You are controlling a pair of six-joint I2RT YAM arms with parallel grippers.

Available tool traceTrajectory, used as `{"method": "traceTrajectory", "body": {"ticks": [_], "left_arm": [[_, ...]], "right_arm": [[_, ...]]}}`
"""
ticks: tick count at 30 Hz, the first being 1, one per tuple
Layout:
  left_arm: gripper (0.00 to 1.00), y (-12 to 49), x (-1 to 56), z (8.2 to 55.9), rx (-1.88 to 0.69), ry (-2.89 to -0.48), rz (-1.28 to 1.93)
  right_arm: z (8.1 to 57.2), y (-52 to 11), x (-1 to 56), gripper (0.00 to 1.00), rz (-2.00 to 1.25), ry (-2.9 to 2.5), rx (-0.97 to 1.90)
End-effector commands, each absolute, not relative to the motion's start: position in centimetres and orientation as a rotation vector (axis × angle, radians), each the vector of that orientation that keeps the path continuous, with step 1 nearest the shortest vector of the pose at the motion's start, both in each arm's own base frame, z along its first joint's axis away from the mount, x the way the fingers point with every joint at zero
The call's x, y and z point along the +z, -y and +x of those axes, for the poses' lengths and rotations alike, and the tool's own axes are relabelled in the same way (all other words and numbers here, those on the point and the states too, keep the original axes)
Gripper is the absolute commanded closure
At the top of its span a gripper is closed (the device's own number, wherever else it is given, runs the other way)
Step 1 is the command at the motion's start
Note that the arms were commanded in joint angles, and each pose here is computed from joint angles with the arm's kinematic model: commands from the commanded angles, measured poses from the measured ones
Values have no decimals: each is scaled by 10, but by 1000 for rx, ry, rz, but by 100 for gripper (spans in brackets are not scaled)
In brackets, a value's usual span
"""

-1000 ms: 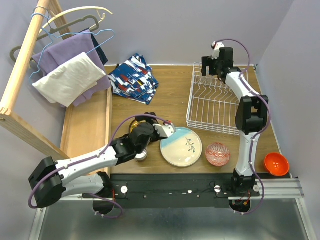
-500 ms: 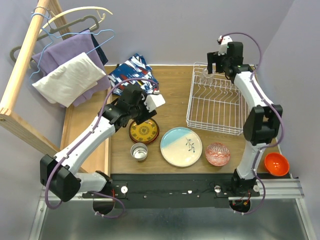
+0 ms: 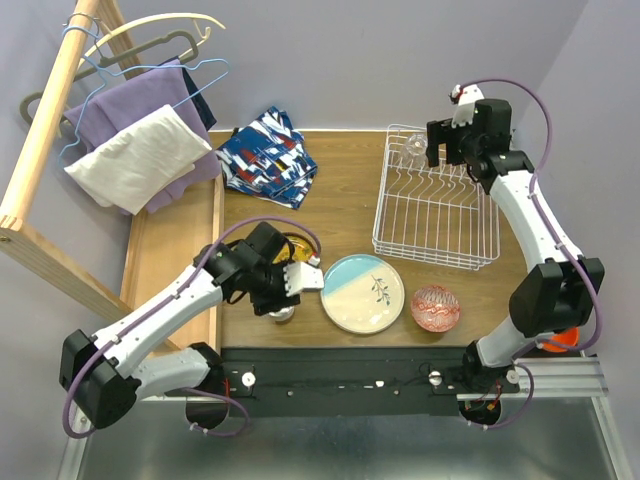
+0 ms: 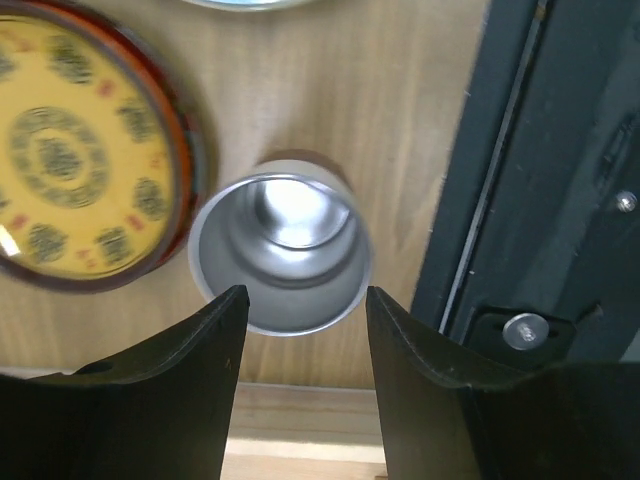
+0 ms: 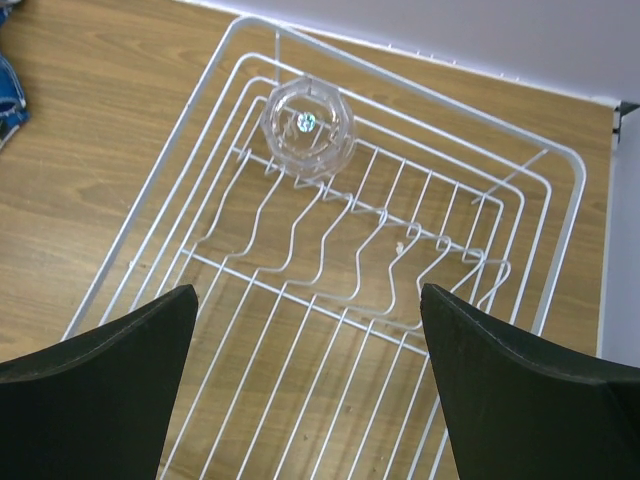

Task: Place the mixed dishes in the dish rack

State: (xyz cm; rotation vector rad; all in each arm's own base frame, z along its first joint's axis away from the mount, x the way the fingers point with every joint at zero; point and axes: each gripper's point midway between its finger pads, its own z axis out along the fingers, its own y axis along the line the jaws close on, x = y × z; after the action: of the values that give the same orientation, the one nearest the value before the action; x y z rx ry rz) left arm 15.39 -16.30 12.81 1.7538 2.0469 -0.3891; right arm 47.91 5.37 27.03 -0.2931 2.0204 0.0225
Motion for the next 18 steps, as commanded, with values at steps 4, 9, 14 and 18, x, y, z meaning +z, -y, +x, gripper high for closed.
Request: {"method": "traceTrajectory", "body": {"ticks": [4, 9, 14, 18], "left_arm": [[41, 167, 105, 126, -411, -1981, 1926], [43, 169, 96, 128, -399, -1999, 1921], [55, 169, 90, 123, -427, -2019, 1941], [59, 167, 89, 122, -421, -2018, 1962]], "right_arm": [[455, -58, 257, 0, -319, -2068, 53], [448, -59, 257, 0, -323, -2063, 58], [441, -58, 255, 0, -325, -2061, 64], [435, -60, 250, 0, -326, -2067, 77]]}}
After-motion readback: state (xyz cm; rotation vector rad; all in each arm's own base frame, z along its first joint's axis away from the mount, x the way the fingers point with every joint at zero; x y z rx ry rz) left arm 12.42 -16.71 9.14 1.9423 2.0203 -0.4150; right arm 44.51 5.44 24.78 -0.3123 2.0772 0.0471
